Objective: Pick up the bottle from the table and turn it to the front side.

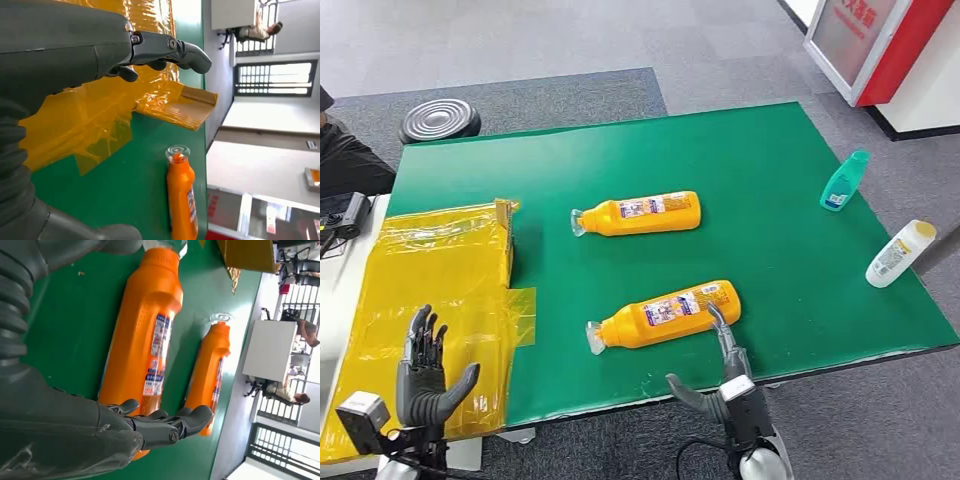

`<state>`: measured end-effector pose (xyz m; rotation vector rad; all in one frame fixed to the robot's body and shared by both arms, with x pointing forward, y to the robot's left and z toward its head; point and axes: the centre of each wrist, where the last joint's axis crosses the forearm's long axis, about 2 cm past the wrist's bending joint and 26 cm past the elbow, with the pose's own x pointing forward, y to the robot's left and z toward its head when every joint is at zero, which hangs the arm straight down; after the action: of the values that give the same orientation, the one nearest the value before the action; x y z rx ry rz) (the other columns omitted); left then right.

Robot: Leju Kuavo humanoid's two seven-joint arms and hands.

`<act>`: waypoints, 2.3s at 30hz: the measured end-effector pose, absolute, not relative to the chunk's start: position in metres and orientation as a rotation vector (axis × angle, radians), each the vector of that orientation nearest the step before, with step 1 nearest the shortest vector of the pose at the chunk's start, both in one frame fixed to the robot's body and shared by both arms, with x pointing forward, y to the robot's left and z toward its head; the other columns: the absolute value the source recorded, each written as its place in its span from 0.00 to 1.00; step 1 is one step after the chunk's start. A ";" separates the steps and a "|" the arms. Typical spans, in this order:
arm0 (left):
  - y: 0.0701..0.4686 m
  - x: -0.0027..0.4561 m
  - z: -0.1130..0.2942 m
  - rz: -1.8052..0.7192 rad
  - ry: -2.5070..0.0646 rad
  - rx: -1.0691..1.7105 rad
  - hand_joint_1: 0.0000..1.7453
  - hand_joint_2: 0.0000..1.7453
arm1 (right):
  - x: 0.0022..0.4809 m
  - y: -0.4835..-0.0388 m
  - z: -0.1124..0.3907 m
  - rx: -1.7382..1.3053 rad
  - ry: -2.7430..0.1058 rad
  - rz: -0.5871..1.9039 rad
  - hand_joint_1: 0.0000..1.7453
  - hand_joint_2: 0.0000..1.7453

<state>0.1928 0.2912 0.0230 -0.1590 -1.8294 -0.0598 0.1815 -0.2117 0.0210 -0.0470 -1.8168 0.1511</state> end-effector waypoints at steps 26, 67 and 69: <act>0.318 0.167 0.035 -0.193 -1.837 -0.284 0.00 1.00 | 0.222 -0.253 0.114 -0.469 -1.902 1.016 0.00 1.00; 0.302 0.220 0.043 -0.164 -1.892 -0.391 0.00 1.00 | 0.386 -0.310 0.126 -0.399 -1.153 1.657 1.00 1.00; 0.303 0.219 0.043 -0.153 -1.892 -0.399 0.00 1.00 | 0.381 -0.309 0.122 -0.396 -1.197 1.621 1.00 1.00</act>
<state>0.2185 0.3030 0.0429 -0.3994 -1.8917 -0.1530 0.3809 -0.3085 0.1223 -0.3955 -1.1968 1.6210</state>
